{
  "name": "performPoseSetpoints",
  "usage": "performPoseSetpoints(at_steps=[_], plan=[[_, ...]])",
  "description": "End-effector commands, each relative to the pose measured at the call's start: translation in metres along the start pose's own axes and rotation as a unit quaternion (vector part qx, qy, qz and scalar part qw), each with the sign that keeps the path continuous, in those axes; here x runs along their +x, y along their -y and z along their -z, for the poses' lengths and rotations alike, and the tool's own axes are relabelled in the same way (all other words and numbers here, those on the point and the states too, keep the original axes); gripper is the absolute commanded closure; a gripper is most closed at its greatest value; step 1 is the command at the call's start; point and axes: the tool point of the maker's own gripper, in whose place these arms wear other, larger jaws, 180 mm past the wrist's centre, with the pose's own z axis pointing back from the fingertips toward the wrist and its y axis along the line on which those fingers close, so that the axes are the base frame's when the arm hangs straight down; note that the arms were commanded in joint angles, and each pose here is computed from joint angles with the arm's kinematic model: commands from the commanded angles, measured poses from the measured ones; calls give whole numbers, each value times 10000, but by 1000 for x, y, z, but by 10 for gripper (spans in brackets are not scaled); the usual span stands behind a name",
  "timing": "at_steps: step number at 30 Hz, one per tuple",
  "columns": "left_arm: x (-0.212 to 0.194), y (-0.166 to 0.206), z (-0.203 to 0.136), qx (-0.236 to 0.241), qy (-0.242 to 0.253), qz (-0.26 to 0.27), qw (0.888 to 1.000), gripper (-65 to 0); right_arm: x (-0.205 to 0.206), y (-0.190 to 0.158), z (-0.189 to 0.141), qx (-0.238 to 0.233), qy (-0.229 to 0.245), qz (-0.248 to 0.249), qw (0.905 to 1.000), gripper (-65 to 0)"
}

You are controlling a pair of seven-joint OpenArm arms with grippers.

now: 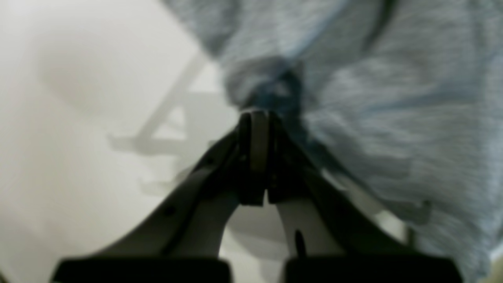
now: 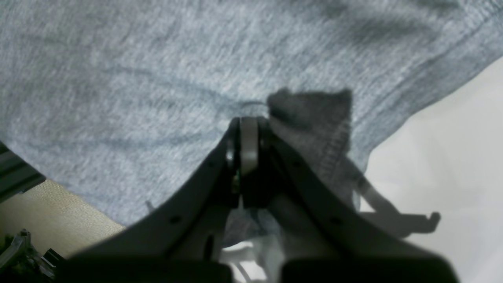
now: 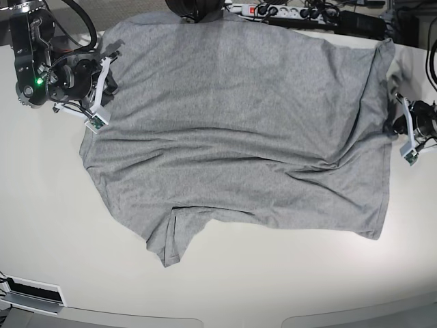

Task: Layout the t-shirt on the table in an organized manner, then fold the t-shirt properly
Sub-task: 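Grasp the shirt edge with the left gripper and tug it outward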

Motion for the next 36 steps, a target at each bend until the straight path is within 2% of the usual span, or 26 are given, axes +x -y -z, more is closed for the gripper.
performPoseSetpoints(at_steps=[1,5,8,10,14,15,20,29,32,36], plan=[[8,-22,-10,335,120,11,9994,0,0,8,-5,-114,-26,-49,9999,0],[10,-40,-12,840,175,-89,9963,0,0,8,-5,-114,-28,-46,9999,0],[17,-50,-17,934,200,-179,9953,0,0,8,-5,-113,-23,-46,9999,0],[27,-49,-22,657,266,-405,9967,0,0,8,-5,-116,-25,-48,9999,0],[55,-19,-36,-578,711,-481,9946,0,0,8,-5,-113,-29,-46,9999,0],[56,-17,-38,-694,726,-527,9935,0,0,8,-5,-112,-27,-46,9999,0],[43,-8,-33,-853,429,-669,9932,0,1,8,-5,-116,-21,-43,9999,0],[18,26,-18,-1176,194,-747,9901,0,0,7,-5,-100,-18,-32,9999,0],[11,34,-10,-1155,61,-574,9916,0,1,7,-5,-101,-13,-35,9999,0],[9,32,-6,-960,138,-232,9950,0,0,7,-5,-100,-27,-32,9999,0]])
